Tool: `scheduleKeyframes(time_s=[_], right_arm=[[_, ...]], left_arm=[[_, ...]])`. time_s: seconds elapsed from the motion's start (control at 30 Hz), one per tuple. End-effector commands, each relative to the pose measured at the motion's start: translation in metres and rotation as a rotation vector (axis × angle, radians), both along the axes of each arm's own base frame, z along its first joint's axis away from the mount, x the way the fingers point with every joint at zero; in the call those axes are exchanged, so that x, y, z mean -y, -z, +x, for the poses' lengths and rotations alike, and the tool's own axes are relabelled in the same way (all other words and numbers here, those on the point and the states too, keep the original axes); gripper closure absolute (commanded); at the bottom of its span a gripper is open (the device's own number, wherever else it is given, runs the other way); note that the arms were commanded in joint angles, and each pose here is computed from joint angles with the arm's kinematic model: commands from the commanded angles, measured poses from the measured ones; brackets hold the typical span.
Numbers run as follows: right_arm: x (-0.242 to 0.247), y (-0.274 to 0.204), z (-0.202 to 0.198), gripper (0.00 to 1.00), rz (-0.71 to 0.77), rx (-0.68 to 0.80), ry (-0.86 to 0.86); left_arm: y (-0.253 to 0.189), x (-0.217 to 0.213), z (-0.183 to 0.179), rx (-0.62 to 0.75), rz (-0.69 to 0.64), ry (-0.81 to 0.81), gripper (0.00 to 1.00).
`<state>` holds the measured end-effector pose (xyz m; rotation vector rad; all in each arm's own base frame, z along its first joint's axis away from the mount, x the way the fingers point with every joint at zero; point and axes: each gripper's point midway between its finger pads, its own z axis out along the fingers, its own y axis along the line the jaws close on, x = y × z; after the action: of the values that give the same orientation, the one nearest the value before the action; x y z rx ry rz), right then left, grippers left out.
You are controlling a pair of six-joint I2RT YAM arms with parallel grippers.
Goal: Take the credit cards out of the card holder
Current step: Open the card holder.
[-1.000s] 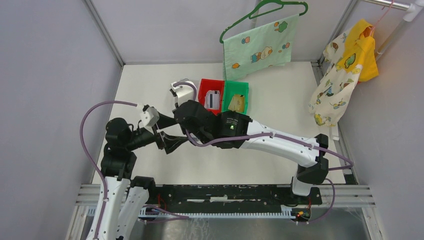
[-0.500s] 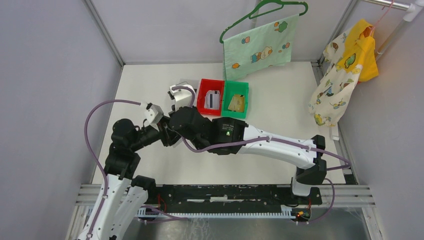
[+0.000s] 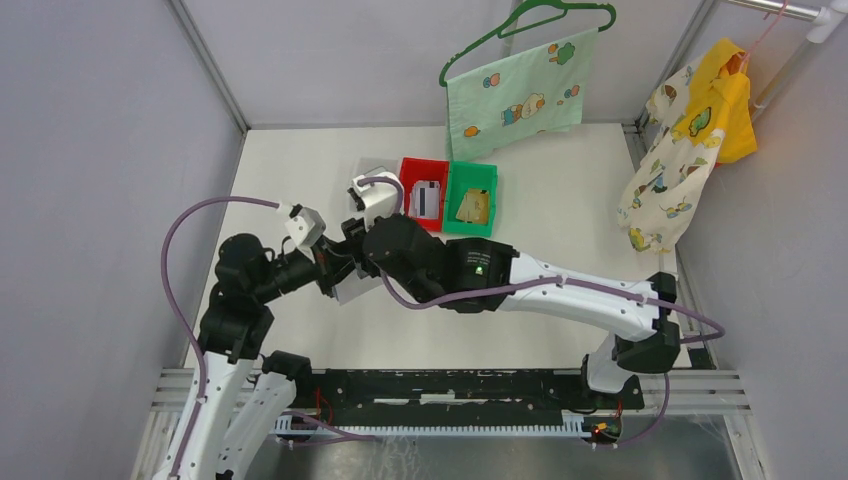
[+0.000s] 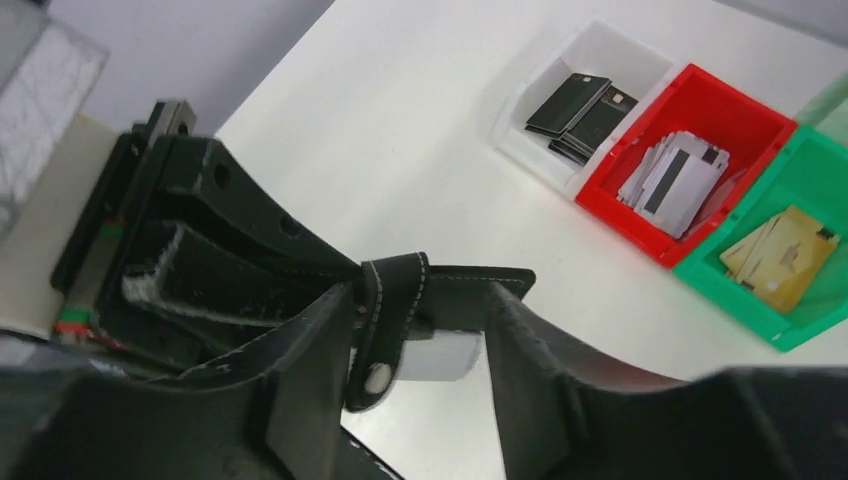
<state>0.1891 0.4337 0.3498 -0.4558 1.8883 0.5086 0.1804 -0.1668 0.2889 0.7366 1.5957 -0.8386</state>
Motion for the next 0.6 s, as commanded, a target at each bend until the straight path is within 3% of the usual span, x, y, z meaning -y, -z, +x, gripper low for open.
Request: scheduleKeyframes(time_s=[0.0, 0.17, 0.33, 0.57], right_arm=[[0.014, -0.035, -0.009, 0.38, 0.1, 0.028, -0.209], [0.06, -0.03, -0.028, 0.29, 0.162, 0.107, -0.422], [0.11, -0.018, -0.036, 0.26, 0.224, 0.16, -0.46], [0.109, 0.023, -0.033, 0.26, 0.186, 0.134, -0.51]], left_arm=[[-0.031, 0.009, -0.012, -0.002, -0.055, 0.074, 0.98], [-0.06, 0.021, -0.02, -0.092, -0.176, 0.142, 0.98], [-0.096, 0.029, -0.025, -0.157, -0.296, 0.185, 0.98], [-0.133, 0.033, -0.027, -0.228, -0.405, 0.21, 0.98]])
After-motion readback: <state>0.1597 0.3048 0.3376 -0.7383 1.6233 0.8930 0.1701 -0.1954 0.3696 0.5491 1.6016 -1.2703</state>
